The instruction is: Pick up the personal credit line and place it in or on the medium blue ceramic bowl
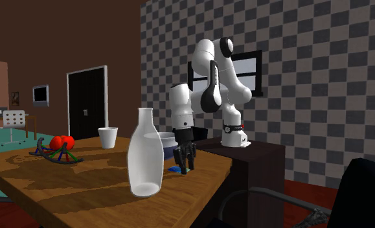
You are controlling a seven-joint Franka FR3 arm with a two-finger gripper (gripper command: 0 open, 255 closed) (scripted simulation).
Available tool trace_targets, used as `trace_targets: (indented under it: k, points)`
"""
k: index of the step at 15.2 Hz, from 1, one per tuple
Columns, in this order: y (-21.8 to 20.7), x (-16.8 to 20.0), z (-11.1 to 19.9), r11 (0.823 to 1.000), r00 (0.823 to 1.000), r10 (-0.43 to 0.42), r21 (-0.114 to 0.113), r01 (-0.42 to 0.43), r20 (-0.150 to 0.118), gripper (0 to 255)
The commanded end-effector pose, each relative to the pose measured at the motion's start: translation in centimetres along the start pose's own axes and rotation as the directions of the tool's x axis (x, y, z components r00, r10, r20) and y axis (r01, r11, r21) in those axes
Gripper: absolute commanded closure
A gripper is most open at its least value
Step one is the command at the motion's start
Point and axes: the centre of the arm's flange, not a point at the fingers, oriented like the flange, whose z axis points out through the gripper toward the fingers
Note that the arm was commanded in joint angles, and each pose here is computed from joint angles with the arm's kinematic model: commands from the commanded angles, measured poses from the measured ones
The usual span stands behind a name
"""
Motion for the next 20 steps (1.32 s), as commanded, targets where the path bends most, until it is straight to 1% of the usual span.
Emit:
trace_targets:
  k: [1,6,20]
  points:
    - [0.0,0.0,0.2,1.0,1.0,0.0,0.001,0.0,0.0,255]
    - [0.0,0.0,0.2,1.0,1.0,0.0,0.002,0.0,0.0,255]
    - [-0.2,-1.1,-7.1,1.0,1.0,0.0,0.002,0.0,0.0,255]
